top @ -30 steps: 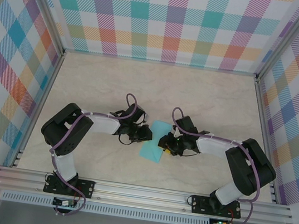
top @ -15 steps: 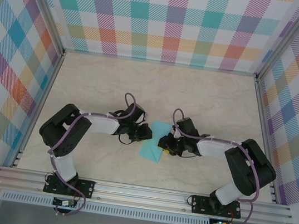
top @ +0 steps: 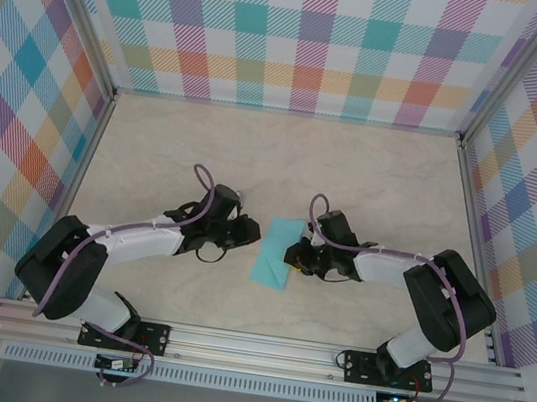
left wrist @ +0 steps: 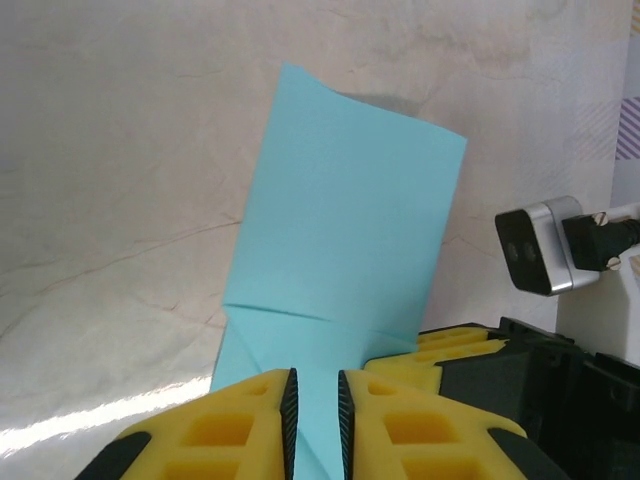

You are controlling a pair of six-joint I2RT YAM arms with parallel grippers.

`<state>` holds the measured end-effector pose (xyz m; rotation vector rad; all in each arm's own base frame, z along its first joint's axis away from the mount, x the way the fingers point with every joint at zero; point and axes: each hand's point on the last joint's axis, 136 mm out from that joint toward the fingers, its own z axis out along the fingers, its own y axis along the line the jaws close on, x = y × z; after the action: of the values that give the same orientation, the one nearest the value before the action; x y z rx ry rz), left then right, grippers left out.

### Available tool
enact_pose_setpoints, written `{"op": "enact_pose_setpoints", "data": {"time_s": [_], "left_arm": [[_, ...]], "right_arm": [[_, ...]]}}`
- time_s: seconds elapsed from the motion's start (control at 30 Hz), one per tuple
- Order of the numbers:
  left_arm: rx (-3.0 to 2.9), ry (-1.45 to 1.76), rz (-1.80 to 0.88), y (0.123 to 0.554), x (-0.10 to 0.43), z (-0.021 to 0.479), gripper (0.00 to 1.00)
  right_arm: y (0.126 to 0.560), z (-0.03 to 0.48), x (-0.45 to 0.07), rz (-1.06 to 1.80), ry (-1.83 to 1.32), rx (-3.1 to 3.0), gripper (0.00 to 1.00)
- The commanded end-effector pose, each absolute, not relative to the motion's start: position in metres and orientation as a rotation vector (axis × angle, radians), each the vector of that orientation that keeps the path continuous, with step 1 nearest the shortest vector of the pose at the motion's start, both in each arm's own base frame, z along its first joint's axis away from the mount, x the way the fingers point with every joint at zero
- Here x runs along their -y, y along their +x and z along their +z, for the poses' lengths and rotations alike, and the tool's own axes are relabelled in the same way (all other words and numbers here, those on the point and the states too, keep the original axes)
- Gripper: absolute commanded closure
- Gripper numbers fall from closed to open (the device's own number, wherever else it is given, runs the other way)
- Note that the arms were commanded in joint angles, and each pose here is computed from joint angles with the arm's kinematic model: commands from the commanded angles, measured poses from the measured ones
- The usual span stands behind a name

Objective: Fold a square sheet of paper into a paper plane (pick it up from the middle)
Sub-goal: Turn over the paper at the center of the table.

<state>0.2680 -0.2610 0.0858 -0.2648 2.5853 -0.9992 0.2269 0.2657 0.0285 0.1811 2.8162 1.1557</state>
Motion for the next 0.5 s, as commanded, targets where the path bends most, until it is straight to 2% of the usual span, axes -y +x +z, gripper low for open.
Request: {"op": "enact_pose_setpoints", "data": {"time_s": [0.0, 0.13, 0.47], "left_arm": [[-2.563, -0.315, -0.996, 0.261, 0.252, 0.090, 0.79], [-2.550, -0.315, -1.014, 0.250, 0.245, 0.098, 0.77], [-2.563, -0.266, -1.000, 0.236, 0.235, 0.113, 0.74]], "right_arm": [[0.227, 0.042, -0.269, 1.181, 0.155, -2.809, 0.87], [0.228, 0.047, -0.270, 1.148, 0.180, -2.844, 0.92], [0.222, 0.059, -0.253, 1.011, 0.290, -2.894, 0.92]]}}
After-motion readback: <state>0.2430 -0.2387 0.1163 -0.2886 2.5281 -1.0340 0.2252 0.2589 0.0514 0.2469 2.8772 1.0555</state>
